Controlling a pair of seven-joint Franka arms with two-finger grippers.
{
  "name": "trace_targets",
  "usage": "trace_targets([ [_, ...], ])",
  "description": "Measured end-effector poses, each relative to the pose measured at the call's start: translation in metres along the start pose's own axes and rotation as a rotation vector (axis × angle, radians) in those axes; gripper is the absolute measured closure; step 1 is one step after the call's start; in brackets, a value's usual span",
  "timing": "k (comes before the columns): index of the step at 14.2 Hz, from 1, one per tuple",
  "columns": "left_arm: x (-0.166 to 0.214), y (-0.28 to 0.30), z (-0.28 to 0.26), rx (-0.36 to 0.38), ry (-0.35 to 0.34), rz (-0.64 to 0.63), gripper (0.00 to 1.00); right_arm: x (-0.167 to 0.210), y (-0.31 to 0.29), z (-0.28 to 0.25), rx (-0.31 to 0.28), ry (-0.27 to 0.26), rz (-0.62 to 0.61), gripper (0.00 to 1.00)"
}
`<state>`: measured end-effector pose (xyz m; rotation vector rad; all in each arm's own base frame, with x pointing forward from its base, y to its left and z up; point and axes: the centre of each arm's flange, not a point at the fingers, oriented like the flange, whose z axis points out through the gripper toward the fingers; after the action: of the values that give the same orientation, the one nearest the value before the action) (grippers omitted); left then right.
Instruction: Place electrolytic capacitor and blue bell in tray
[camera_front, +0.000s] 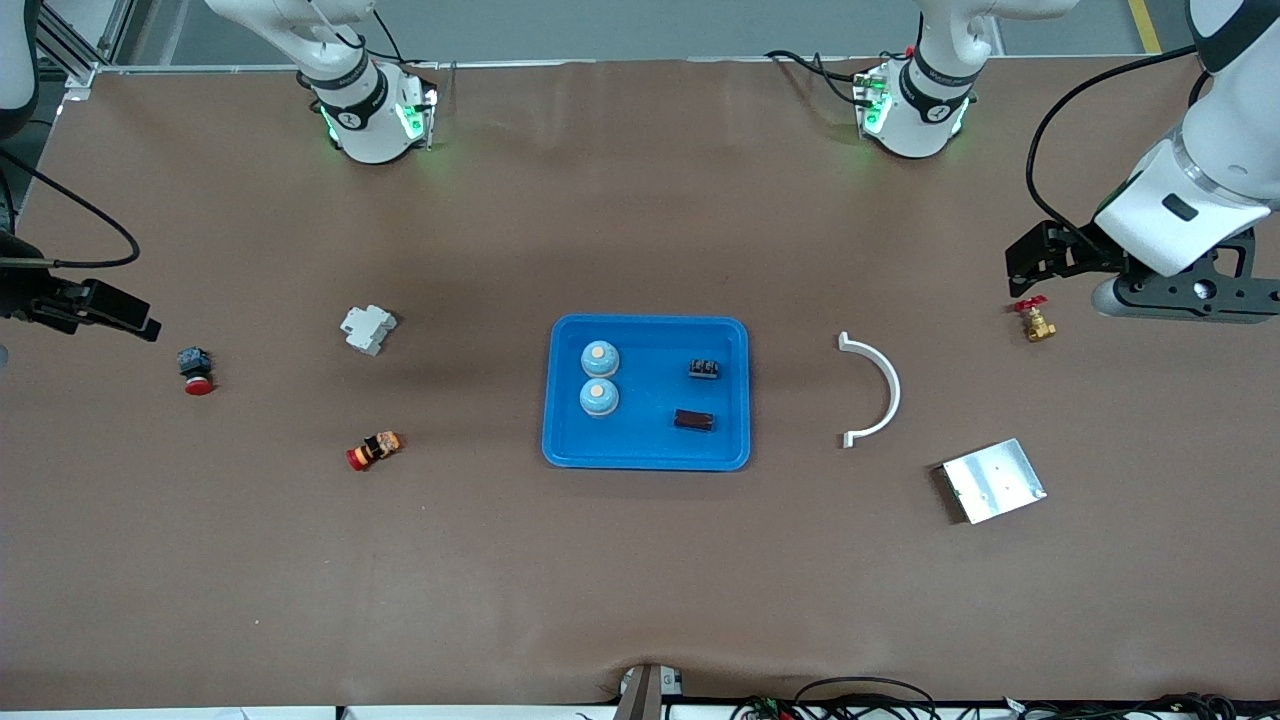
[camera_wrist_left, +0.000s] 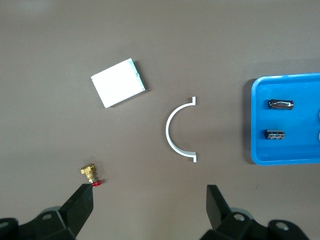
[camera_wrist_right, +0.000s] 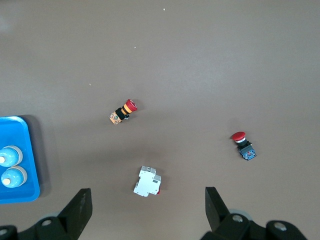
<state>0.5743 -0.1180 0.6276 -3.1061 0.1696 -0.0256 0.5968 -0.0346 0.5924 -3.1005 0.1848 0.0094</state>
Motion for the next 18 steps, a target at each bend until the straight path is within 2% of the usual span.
trace_targets([
  [18,-0.0002,0.0033,-0.0003,0.006,0.002,0.007,0.00,-0.0001,0.0001,0.0001,0.000,-0.001,0.000,0.00],
])
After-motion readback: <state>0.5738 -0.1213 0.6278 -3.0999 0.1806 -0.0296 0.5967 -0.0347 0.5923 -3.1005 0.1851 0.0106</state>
